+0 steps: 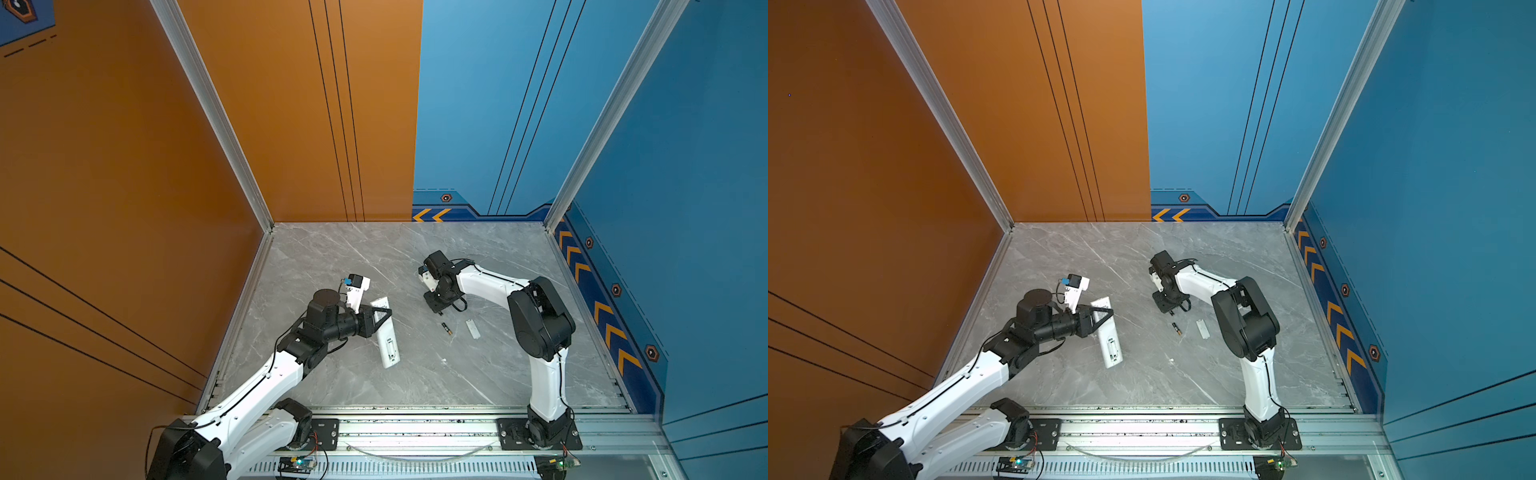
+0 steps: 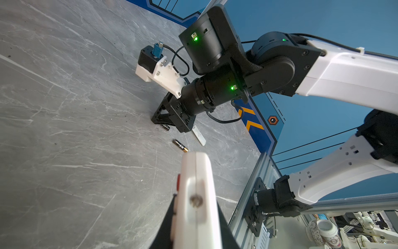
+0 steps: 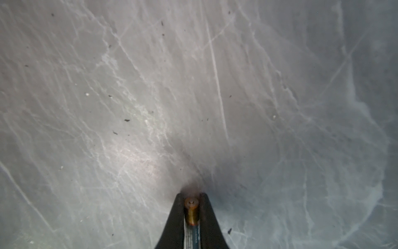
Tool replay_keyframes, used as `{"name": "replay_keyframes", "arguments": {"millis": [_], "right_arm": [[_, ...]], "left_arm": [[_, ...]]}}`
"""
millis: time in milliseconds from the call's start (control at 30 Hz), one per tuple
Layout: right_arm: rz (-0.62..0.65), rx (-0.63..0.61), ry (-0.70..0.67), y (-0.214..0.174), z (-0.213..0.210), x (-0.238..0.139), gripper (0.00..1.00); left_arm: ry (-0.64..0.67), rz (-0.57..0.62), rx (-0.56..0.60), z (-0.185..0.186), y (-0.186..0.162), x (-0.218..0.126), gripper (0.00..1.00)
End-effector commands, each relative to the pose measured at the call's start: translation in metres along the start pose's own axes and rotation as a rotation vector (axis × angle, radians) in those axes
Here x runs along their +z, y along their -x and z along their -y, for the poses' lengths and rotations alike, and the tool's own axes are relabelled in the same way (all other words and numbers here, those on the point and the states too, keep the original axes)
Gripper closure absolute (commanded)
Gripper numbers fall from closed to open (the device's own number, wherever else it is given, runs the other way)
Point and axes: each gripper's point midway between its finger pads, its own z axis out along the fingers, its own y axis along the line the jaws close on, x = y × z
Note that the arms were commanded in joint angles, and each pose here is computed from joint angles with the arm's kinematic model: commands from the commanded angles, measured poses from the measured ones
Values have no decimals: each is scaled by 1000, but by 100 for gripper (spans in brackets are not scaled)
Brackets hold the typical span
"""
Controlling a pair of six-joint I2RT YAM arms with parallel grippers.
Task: Load the batteries into the remote control
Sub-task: 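Lift the AA battery with the right gripper and carry it toward the remote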
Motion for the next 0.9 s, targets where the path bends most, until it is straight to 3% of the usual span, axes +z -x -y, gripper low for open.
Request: {"name": "replay_keyframes", "arguments": {"millis": [0, 300, 867], "right_arm": [[-36, 15, -24, -14, 3, 0, 89], [40, 11, -24, 0, -3, -26, 99], [294, 12, 50, 13, -36, -99, 100]], "left_arm": [[-40, 28, 4, 6, 6, -1, 100], [-22, 59, -16, 1, 9, -1, 100], [35, 126, -65, -15, 12, -2, 100]]}}
